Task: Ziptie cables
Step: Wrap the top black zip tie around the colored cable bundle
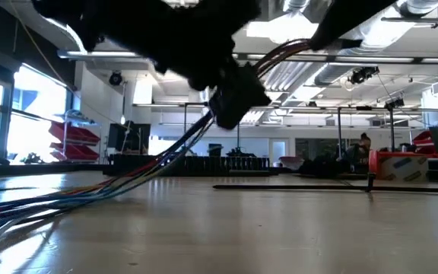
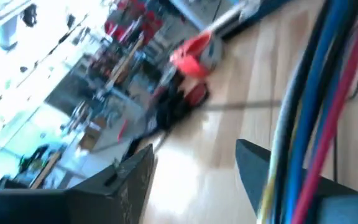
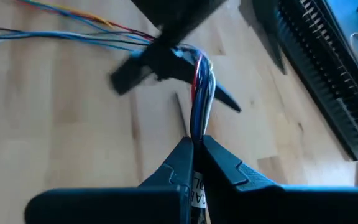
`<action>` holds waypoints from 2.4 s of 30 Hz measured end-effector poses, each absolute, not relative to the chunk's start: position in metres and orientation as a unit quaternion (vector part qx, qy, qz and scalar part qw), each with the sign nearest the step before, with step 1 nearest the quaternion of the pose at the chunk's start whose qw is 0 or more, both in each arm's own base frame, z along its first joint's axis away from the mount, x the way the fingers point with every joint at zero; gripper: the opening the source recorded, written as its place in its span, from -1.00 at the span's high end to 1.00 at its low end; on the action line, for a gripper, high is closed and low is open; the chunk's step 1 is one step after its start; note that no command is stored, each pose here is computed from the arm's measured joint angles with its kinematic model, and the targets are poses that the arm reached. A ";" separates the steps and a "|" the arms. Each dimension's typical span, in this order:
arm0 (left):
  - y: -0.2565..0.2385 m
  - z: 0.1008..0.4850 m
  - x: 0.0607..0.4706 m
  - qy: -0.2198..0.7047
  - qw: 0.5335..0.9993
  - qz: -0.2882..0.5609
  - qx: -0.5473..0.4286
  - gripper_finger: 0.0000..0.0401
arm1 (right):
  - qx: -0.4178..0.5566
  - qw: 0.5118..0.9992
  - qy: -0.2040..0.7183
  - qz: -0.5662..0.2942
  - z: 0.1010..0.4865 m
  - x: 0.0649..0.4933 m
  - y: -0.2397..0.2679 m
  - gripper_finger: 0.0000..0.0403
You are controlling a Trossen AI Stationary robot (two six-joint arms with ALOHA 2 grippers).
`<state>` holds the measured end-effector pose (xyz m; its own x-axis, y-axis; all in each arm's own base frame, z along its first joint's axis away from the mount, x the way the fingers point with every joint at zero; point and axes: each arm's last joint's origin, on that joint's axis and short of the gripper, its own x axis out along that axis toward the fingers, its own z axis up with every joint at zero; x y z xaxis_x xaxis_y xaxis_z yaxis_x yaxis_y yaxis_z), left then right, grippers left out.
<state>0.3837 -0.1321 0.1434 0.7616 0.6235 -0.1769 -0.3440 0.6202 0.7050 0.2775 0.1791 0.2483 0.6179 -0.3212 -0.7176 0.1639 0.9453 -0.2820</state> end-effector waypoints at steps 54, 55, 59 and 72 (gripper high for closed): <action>-0.165 0.166 0.194 0.463 0.844 0.235 0.133 0.56 | -0.089 0.874 0.463 -0.120 0.148 0.220 0.151 0.05; -0.166 0.166 0.194 0.458 0.847 0.233 0.133 0.56 | -0.082 0.876 0.459 -0.122 0.143 0.220 0.148 0.05; -0.170 0.165 0.195 0.443 0.857 0.228 0.126 0.56 | -0.068 0.885 0.447 -0.109 0.130 0.222 0.139 0.14; -0.177 0.165 0.204 0.420 0.879 0.194 0.119 0.56 | -0.055 0.875 0.466 -0.116 0.114 0.220 0.119 0.69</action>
